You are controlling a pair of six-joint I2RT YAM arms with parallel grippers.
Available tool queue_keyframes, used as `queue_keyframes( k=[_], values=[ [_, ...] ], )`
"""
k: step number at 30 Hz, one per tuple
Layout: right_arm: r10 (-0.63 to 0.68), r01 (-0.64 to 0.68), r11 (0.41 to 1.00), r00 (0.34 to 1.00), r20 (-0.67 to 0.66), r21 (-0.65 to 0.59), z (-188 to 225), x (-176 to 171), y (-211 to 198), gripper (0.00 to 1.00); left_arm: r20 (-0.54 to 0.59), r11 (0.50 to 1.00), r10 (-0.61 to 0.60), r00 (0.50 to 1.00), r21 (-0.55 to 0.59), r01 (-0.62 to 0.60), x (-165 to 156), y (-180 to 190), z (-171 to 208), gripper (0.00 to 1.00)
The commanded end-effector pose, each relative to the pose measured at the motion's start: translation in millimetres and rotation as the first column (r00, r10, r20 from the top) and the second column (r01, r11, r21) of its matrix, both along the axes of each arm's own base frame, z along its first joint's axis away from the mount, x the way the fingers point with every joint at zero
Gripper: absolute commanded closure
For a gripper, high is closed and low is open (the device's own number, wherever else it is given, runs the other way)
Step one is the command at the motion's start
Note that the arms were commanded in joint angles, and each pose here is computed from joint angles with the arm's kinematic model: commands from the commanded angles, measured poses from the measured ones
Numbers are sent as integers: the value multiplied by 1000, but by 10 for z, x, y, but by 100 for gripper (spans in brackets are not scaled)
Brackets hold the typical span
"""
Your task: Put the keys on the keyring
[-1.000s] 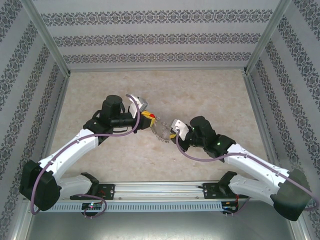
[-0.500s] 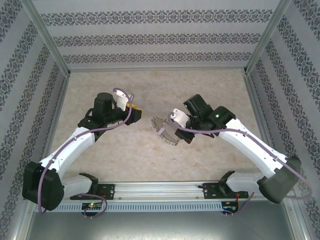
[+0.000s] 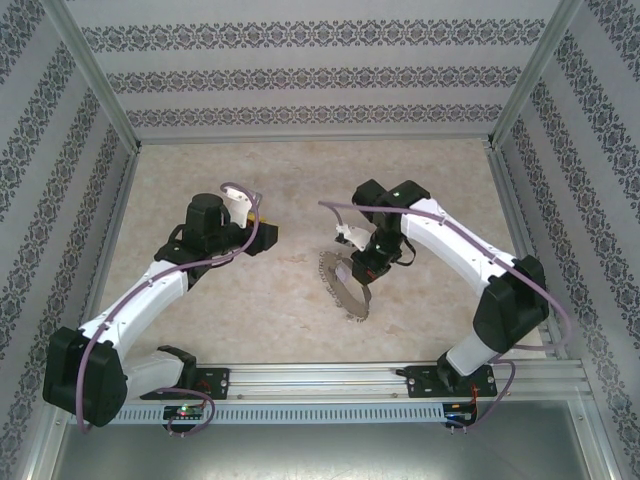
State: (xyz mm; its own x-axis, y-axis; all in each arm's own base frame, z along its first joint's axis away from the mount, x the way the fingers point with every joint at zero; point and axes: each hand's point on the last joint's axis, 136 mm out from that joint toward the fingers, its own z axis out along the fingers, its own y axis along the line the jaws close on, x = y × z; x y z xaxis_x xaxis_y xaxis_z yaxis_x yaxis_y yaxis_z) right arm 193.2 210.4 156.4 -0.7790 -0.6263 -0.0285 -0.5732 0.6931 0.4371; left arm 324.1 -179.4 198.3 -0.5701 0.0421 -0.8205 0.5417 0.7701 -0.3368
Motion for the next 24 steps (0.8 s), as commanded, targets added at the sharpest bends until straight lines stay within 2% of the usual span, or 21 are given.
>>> queue_keyframes(
  k=[1,4,10,17,21,24],
  values=[
    [-102,126,976,985,-138,176,191,53,333,100,-12,997,39,999,-60,-40,32,29,1,47],
    [-141,203,929,967,-213,311,290,173,650,100,-14,996,78,997,-32,-78,34,104,-36,47],
    [-210,324,869,926,-314,374,192,487,1041,100,24,991,135,991,-6,-135,54,219,22,44],
    [-286,407,853,888,-359,327,-300,810,998,100,11,987,162,987,-16,-162,46,252,-2,44],
    [-307,401,883,886,-349,243,-693,886,858,100,10,980,197,980,13,-197,22,334,-57,44],
    [-339,428,882,868,-363,199,-937,924,747,100,16,978,205,979,29,-205,5,372,-64,43]
  ],
)
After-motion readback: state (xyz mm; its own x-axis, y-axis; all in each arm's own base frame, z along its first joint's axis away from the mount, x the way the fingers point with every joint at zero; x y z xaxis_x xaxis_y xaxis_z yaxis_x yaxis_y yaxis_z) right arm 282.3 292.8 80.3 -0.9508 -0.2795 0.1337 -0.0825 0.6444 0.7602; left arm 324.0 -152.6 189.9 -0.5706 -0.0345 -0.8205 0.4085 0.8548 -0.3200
